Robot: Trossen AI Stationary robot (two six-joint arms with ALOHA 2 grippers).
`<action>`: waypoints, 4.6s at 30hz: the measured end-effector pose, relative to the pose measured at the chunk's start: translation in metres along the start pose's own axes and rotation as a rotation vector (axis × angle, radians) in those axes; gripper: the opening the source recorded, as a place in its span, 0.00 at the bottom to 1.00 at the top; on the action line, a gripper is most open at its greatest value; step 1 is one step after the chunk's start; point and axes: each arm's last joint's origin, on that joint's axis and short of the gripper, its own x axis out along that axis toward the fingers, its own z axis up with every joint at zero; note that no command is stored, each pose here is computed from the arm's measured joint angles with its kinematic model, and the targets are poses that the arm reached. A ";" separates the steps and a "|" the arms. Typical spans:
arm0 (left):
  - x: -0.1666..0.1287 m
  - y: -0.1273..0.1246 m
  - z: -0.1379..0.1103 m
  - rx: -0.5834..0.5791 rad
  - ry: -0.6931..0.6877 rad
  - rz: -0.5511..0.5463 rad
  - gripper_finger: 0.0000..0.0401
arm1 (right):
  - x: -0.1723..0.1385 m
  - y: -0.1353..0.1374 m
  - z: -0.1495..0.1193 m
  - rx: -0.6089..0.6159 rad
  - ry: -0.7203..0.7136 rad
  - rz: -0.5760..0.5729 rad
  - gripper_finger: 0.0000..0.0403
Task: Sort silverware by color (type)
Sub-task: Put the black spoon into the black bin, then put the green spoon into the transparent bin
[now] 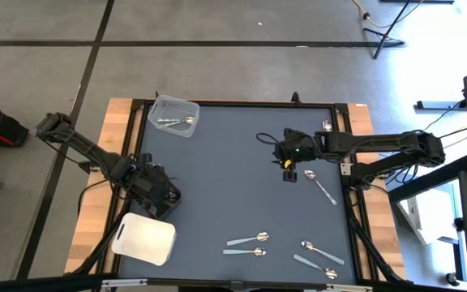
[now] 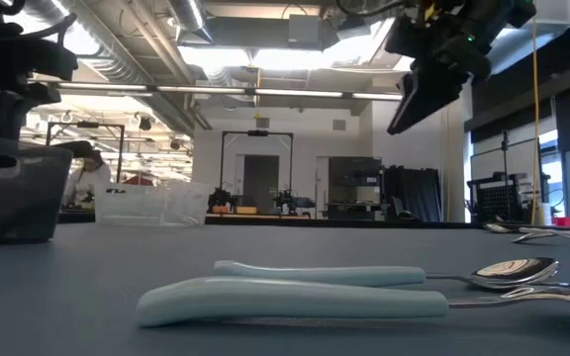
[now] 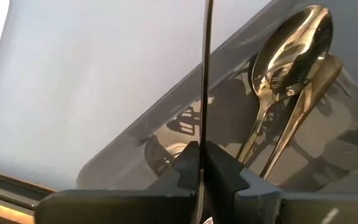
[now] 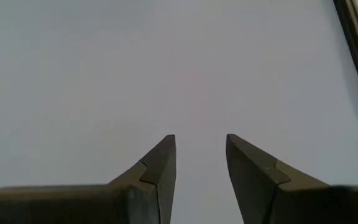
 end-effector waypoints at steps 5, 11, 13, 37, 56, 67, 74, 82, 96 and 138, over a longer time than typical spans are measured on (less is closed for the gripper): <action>0.000 0.000 0.000 0.000 -0.001 0.002 0.06 | 0.001 0.000 0.001 -0.003 -0.004 -0.001 0.32; 0.000 -0.002 0.001 -0.005 0.003 -0.033 0.16 | 0.001 0.000 0.001 -0.009 -0.003 0.000 0.32; 0.000 -0.002 0.001 -0.005 0.005 -0.035 0.19 | 0.001 0.000 0.001 -0.009 -0.003 0.000 0.32; -0.029 -0.019 0.050 -0.231 -0.472 -0.214 0.23 | 0.001 0.000 0.001 -0.025 -0.008 -0.001 0.32; -0.008 -0.024 0.039 -0.103 -0.407 -0.266 0.23 | 0.001 0.000 0.001 -0.024 -0.010 -0.001 0.32; -0.039 -0.009 0.037 -0.125 -0.263 -0.172 0.23 | 0.001 0.000 0.001 -0.024 -0.007 -0.001 0.32; -0.008 -0.005 0.013 -0.180 -0.059 -0.104 0.23 | 0.001 0.000 0.001 -0.024 -0.007 -0.001 0.32; 0.010 0.001 0.012 -0.193 -0.166 0.040 0.23 | 0.001 0.000 0.001 -0.024 -0.013 -0.002 0.32; 0.017 0.030 0.012 -0.426 -0.170 0.301 0.23 | -0.003 -0.004 -0.001 0.032 0.016 -0.108 0.32; 0.019 -0.020 0.056 -0.107 -0.941 -0.090 0.23 | 0.012 -0.008 -0.143 0.814 0.702 0.081 0.32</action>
